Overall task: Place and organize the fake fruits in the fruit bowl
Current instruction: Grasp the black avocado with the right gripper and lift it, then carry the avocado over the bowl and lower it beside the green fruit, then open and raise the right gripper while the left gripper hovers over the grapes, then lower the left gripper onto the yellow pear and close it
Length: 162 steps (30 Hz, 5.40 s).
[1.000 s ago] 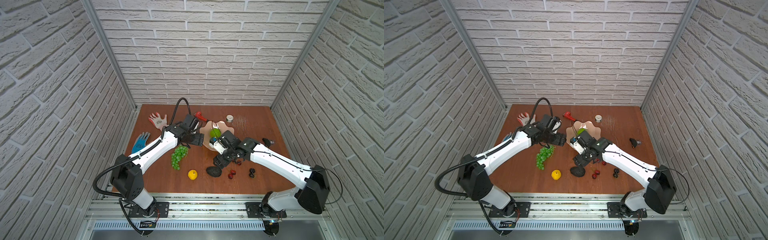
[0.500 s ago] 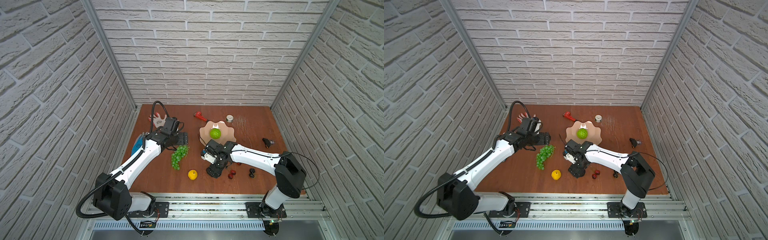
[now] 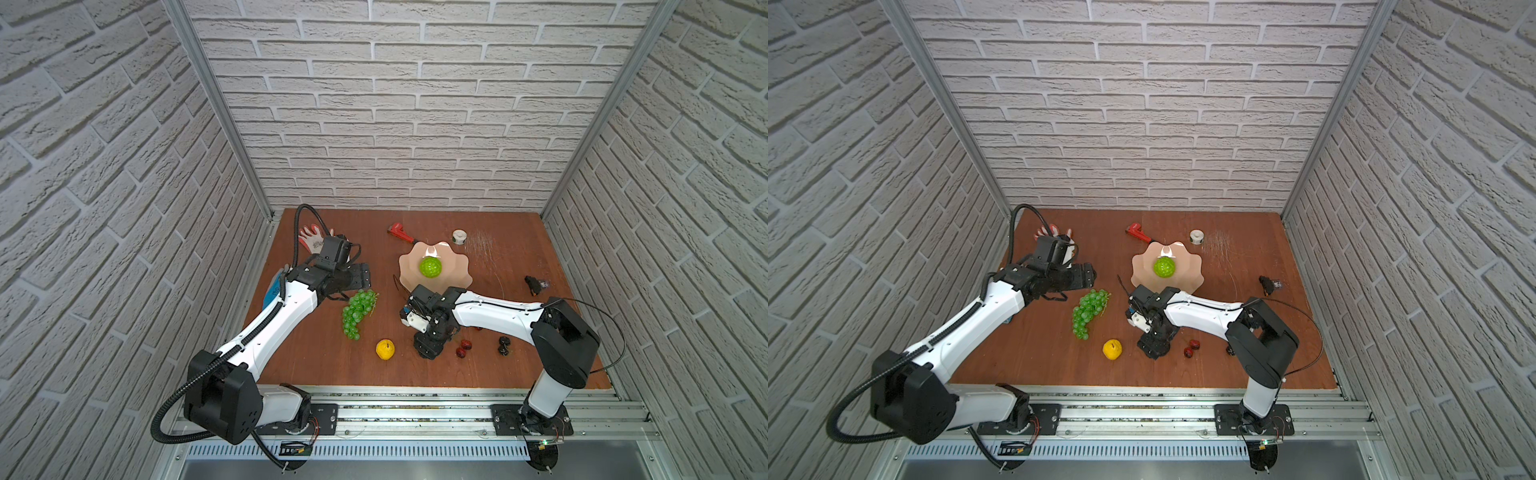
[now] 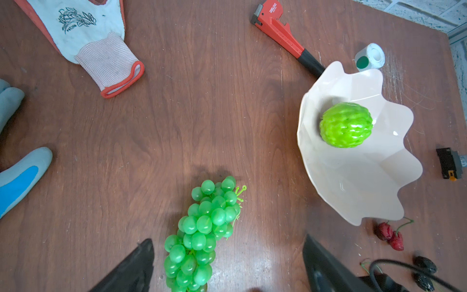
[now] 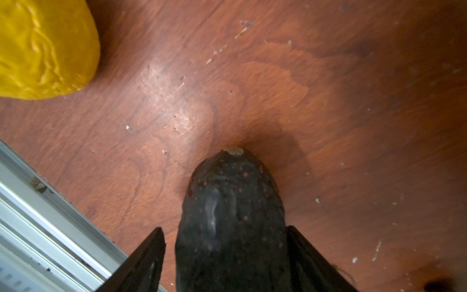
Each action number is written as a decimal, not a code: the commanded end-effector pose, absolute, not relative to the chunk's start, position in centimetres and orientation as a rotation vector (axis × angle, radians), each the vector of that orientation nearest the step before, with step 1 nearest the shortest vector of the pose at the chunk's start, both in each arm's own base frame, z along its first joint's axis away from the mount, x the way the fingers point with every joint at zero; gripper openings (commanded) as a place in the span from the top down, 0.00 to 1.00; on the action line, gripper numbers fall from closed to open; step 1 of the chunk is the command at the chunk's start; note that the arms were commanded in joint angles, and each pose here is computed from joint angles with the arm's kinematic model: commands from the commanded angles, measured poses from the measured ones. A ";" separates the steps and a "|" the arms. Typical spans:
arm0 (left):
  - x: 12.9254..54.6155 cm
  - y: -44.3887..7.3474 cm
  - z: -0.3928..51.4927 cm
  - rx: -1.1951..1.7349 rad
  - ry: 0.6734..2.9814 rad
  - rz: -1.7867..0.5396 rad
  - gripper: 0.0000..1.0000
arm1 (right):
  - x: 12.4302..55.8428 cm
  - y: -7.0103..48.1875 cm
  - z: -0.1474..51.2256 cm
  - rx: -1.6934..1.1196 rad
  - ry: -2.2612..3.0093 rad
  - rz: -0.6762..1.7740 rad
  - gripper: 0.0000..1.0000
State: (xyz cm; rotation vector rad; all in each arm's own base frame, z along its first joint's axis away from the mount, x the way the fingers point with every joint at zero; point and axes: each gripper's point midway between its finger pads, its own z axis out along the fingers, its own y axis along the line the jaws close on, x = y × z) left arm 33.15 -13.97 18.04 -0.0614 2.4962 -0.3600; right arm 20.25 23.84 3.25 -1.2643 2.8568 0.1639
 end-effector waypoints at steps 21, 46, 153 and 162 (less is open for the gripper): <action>33.1 -12.6 19.5 -0.126 2.425 -0.359 0.09 | 21.9 25.5 10.0 -1.115 2.778 0.329 0.51; 32.5 -10.5 21.7 -0.124 2.384 -0.310 0.09 | 41.9 13.4 16.6 -0.427 2.701 0.082 0.49; 18.0 -22.1 6.5 0.627 3.011 -0.061 0.17 | 37.9 19.9 20.6 -0.304 2.407 0.483 0.30; 18.2 -23.2 4.6 0.639 3.030 -0.072 0.17 | 37.9 20.1 19.3 -0.309 2.426 0.488 0.30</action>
